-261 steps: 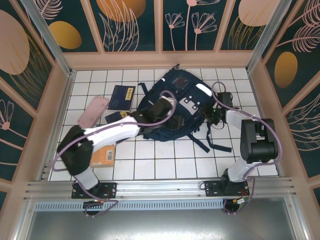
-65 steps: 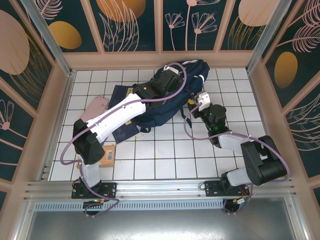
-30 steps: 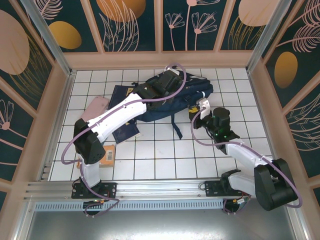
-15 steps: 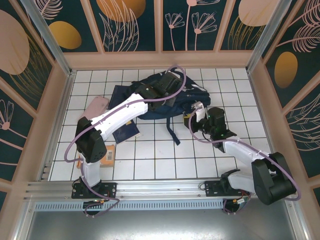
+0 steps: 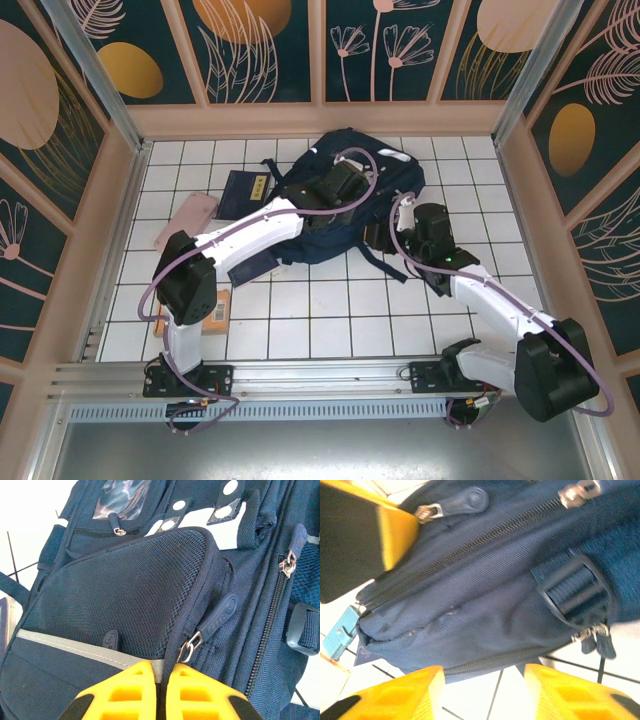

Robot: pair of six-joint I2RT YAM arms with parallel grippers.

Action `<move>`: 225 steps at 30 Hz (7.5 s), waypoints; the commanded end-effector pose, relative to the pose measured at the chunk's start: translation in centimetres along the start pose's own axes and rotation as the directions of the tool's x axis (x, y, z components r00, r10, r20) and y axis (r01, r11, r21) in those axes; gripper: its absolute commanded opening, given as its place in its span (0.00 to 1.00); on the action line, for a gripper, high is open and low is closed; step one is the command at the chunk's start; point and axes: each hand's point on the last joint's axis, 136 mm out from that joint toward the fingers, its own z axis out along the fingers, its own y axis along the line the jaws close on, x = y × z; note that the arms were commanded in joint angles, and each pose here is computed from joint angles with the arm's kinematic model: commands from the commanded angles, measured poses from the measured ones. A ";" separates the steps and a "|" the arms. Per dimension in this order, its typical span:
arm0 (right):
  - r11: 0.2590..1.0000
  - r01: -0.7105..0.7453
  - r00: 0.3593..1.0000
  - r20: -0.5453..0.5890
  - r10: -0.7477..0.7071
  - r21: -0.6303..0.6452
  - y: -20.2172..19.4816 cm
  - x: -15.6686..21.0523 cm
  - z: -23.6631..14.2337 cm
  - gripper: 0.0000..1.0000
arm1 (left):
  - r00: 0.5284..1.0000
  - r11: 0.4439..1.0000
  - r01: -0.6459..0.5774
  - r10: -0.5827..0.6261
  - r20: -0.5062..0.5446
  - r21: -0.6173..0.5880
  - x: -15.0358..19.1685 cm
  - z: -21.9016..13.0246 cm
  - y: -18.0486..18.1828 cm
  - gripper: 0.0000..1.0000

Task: Pack the student bag

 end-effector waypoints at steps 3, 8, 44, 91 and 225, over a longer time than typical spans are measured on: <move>0.995 -0.103 0.994 -0.031 0.103 -0.013 -1.5 -1.0 -0.5 0.37 | 0.970 0.993 0.114 -0.105 0.220 -0.029 -6.4 -5.1 2.5 0.00; 0.991 -0.116 0.992 -0.051 0.113 -0.063 -1.7 -0.8 0.3 0.38 | 0.962 0.993 0.110 -0.097 0.255 -0.035 -7.5 -6.9 3.2 0.00; 0.909 -0.211 0.975 -0.017 0.220 -0.360 -1.8 -4.3 0.8 0.59 | 0.955 0.993 0.109 -0.093 0.281 -0.042 -9.2 -8.2 3.5 0.00; 0.953 -0.020 1.000 0.006 0.023 -0.302 -1.4 -4.1 1.2 0.07 | 0.957 0.994 0.109 -0.101 0.271 -0.016 -9.2 -7.5 2.8 0.00; 0.995 0.068 0.992 -0.113 -0.060 0.068 -4.3 -2.8 1.4 0.00 | 0.989 0.976 -0.117 0.097 0.114 0.183 -3.9 5.2 -1.6 0.00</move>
